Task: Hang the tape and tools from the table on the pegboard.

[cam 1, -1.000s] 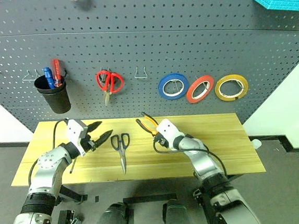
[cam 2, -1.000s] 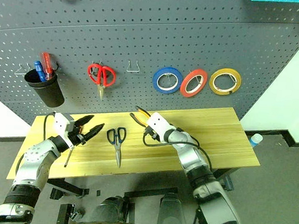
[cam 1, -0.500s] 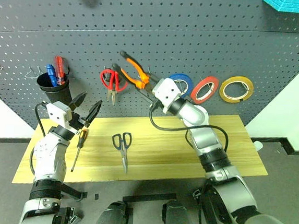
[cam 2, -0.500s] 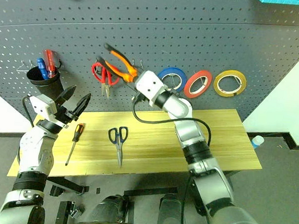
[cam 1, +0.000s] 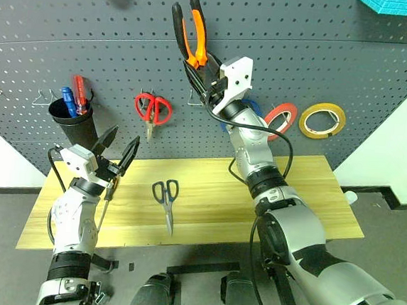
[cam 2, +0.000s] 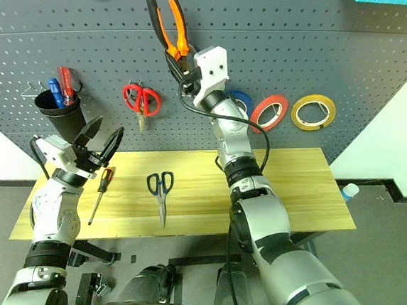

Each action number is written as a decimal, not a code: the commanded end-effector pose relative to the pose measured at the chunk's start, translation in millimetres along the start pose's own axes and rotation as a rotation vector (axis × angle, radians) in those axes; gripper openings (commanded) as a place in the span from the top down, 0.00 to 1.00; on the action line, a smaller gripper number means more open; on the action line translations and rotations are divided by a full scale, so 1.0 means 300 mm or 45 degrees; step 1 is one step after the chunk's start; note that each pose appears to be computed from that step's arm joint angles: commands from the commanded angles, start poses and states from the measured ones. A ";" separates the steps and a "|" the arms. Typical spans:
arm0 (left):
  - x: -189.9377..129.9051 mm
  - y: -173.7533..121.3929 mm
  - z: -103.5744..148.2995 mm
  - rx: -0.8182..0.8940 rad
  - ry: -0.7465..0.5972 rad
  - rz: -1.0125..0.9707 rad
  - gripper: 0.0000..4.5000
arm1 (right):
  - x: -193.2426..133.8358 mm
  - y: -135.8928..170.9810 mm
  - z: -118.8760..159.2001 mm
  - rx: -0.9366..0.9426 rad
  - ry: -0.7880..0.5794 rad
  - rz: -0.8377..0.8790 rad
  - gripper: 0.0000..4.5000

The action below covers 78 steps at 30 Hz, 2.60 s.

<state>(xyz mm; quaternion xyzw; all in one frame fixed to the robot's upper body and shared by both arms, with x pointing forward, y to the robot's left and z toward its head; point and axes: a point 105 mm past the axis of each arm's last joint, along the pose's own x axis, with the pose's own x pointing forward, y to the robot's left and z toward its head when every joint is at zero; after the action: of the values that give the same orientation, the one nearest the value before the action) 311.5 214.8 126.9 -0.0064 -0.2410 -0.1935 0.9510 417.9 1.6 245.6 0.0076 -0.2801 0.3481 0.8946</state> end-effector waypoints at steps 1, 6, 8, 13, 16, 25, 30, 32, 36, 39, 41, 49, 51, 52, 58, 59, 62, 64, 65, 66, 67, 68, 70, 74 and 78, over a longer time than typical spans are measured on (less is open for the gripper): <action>0.011 -0.003 0.049 0.037 -0.069 0.008 0.28 | 0.053 0.017 0.089 -0.009 -0.138 0.023 0.54; 0.012 -0.026 0.046 0.025 -0.064 0.006 0.28 | 0.064 0.032 0.093 -0.012 -0.164 0.020 0.54; 0.007 -0.041 0.050 0.016 -0.064 -0.003 0.28 | 0.064 0.034 0.093 -0.020 -0.171 0.014 0.54; -0.021 -0.069 0.059 -0.002 -0.045 -0.005 0.28 | 0.058 0.028 0.088 -0.026 -0.181 -0.016 0.54; -0.034 -0.077 0.066 -0.006 -0.033 -0.002 0.28 | 0.053 0.011 0.072 -0.037 -0.153 -0.059 0.54; -0.058 -0.075 0.086 -0.005 -0.006 0.012 0.28 | 0.049 -0.016 0.043 -0.062 -0.088 -0.122 0.54; -0.068 -0.073 0.090 -0.005 0.003 0.023 0.28 | 0.053 -0.032 0.058 -0.070 -0.099 -0.135 0.54; -0.067 -0.072 0.091 -0.007 0.002 0.024 0.28 | 0.053 -0.043 0.068 -0.061 -0.114 -0.142 0.54; -0.056 -0.076 0.092 -0.017 -0.011 0.017 0.28 | 0.051 -0.073 0.090 -0.099 -0.138 -0.193 0.54; -0.043 -0.084 0.097 -0.024 -0.033 0.003 0.28 | 0.048 -0.082 0.083 -0.143 -0.113 -0.209 0.54; -0.035 -0.094 0.109 -0.035 -0.059 -0.012 0.28 | 0.044 -0.089 0.073 -0.160 -0.089 -0.224 0.54; -0.031 -0.095 0.123 -0.020 -0.085 -0.014 0.28 | 0.020 -0.105 0.019 -0.192 0.013 -0.243 0.54; -0.030 -0.093 0.120 -0.020 -0.083 -0.014 0.28 | 0.016 -0.104 0.009 -0.194 0.029 -0.240 0.54; -0.030 -0.093 0.120 -0.021 -0.083 -0.014 0.28 | 0.010 -0.100 -0.001 -0.173 0.039 -0.219 0.54; -0.014 -0.091 0.114 -0.032 -0.089 -0.022 0.28 | -0.013 -0.082 -0.034 -0.080 0.074 -0.105 0.18; -0.011 -0.090 0.112 -0.032 -0.091 -0.022 0.28 | -0.015 -0.084 -0.032 -0.105 0.072 -0.105 0.10; -0.002 -0.087 0.110 -0.032 -0.095 -0.021 0.28 | -0.019 -0.070 -0.013 -0.181 0.030 -0.060 0.00; -0.001 -0.086 0.107 -0.033 -0.085 -0.016 0.28 | -0.025 -0.060 0.000 -0.252 -0.001 -0.030 0.00; 0.000 -0.085 0.105 -0.033 -0.078 -0.013 0.28 | -0.029 -0.058 0.003 -0.283 -0.008 -0.020 0.00; -0.003 -0.086 0.106 -0.031 -0.074 -0.011 0.28 | -0.036 -0.055 0.007 -0.320 -0.019 -0.001 0.00; -0.013 -0.088 0.110 -0.026 -0.057 0.003 0.28 | -0.049 -0.051 0.021 -0.364 -0.056 0.027 0.00; -0.022 -0.093 0.116 -0.018 -0.043 0.015 0.28 | -0.063 -0.050 0.038 -0.408 -0.097 0.041 0.00; -0.036 -0.110 0.125 -0.026 -0.023 0.021 0.28 | -0.086 -0.058 0.065 -0.452 -0.157 0.044 0.00; -0.059 -0.157 0.138 -0.014 0.031 0.040 0.28 | -0.139 -0.052 0.117 -0.544 -0.254 0.094 0.00; -0.067 -0.193 0.125 -0.005 0.120 0.079 0.28 | -0.219 -0.035 0.161 -0.638 -0.280 0.183 0.00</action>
<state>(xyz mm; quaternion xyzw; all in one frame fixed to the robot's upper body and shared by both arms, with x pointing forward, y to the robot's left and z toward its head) 258.1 176.7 139.6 -0.0225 -0.1947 -0.1707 0.9656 375.1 -56.4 236.8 -0.1870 -0.4172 0.3208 0.8295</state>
